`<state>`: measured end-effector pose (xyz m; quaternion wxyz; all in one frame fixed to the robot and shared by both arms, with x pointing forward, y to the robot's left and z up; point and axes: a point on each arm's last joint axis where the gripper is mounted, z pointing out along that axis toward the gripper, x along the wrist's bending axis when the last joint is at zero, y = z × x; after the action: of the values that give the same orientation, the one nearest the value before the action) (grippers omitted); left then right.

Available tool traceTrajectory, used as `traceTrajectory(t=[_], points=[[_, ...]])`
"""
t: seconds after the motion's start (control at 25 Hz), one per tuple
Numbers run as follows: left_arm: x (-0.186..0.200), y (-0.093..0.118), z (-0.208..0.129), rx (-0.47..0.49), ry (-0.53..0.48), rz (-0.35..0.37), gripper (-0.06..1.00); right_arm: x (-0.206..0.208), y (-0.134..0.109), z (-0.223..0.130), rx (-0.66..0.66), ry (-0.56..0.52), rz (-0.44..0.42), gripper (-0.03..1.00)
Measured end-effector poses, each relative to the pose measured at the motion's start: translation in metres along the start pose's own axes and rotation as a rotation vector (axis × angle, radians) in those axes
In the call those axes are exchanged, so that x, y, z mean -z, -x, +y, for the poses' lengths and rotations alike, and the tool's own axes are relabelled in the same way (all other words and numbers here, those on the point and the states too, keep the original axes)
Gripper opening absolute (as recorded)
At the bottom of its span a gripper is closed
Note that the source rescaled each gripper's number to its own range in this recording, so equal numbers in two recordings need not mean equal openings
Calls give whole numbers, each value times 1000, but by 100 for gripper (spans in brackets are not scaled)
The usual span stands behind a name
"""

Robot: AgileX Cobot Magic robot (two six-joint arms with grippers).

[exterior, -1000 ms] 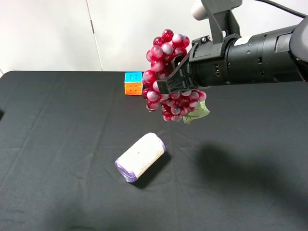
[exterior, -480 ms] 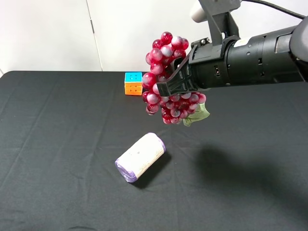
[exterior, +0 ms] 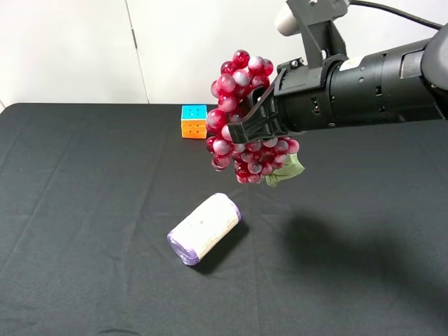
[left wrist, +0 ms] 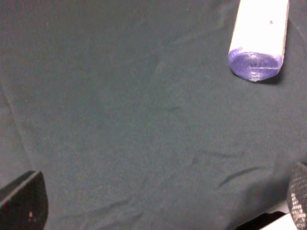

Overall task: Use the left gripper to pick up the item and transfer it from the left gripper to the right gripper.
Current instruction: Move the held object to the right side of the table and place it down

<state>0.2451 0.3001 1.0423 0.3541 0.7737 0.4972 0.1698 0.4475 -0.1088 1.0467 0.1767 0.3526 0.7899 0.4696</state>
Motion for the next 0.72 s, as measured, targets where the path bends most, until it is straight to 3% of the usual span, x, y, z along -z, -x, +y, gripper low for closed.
traceTrajectory(t=[0.36,0.72], points=[[2,0,-1,-45,22,-5,99,0,0,0,-14,0,0,2],[14,-2,-13,-55,145,-17,99,0,0,0,-14,0,0,2]])
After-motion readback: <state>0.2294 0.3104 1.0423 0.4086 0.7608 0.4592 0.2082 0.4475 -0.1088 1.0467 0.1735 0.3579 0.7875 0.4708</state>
